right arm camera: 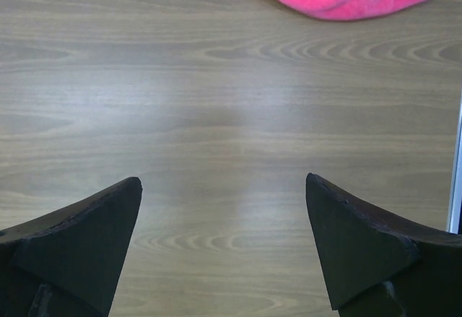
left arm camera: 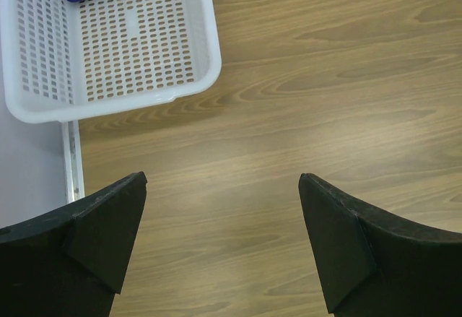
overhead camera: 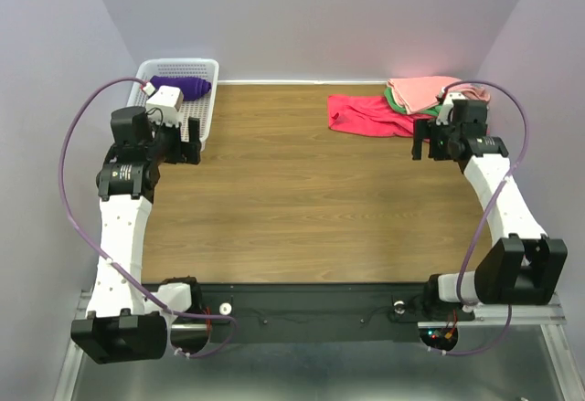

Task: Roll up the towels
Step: Grab a towel with the right arm

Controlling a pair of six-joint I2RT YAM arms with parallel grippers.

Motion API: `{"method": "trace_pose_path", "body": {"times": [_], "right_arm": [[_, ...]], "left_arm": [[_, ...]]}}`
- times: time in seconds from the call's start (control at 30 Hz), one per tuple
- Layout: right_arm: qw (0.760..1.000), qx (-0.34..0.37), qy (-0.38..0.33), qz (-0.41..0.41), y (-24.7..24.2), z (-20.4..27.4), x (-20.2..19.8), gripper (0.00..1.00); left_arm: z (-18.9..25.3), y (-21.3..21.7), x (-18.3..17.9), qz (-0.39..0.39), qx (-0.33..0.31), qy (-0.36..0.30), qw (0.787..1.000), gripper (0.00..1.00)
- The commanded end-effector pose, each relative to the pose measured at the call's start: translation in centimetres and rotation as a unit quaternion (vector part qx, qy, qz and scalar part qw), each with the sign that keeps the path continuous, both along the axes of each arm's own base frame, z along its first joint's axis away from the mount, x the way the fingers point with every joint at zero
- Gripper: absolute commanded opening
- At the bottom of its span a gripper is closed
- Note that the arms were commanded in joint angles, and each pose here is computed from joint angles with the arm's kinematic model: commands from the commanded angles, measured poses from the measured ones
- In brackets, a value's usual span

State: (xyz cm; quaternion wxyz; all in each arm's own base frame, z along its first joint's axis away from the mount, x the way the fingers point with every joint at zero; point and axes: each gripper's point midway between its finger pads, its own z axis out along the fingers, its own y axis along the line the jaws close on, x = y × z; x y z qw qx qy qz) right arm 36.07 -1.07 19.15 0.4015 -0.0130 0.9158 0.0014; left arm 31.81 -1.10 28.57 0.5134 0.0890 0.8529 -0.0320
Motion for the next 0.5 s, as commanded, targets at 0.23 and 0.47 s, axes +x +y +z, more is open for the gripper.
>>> {"method": "trace_pose_path", "body": {"times": [0.23, 0.47], "right_arm": [[1.0, -0.024, -0.012, -0.009, -1.6, -0.2, 11.3, 1.0], [0.998, -0.036, -0.038, -0.028, -2.8, -1.2, 21.1, 0.95]], "left_arm": [[5.6, -0.9, 2.4, -0.015, -0.022, -0.071, 0.997, 0.99], [4.3, -0.9, 3.3, -0.002, -0.04, -0.053, 0.998, 0.99]]}}
